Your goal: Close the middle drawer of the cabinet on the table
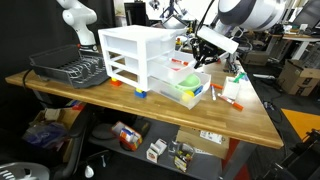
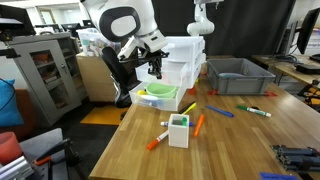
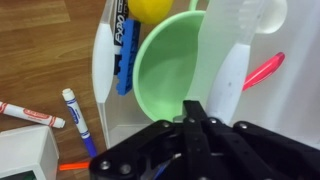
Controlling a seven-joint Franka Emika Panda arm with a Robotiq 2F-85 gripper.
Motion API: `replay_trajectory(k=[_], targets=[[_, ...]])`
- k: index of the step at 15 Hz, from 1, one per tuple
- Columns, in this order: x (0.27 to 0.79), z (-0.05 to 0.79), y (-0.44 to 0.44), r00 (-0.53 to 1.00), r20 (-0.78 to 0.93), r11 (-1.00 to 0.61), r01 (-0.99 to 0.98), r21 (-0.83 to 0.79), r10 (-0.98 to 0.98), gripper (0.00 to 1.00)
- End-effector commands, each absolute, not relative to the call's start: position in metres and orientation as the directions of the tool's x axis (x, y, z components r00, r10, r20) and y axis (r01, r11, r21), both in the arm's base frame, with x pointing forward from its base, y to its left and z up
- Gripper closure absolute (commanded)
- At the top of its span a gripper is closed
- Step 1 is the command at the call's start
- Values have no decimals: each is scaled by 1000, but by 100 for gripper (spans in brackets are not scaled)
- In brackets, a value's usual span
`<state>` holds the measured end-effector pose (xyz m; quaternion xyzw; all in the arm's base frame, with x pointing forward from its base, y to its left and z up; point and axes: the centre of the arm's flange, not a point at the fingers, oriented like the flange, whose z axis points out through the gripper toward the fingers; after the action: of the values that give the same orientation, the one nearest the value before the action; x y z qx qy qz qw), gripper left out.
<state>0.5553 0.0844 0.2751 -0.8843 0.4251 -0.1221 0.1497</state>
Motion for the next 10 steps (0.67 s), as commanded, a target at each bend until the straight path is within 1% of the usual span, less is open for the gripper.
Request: replay_trajectory(k=[1,10], targets=[[568,267,98,644,70,-617,-688,-381,-762,100],[592,266,126,695,80,-662,-633,-402,-714,100]])
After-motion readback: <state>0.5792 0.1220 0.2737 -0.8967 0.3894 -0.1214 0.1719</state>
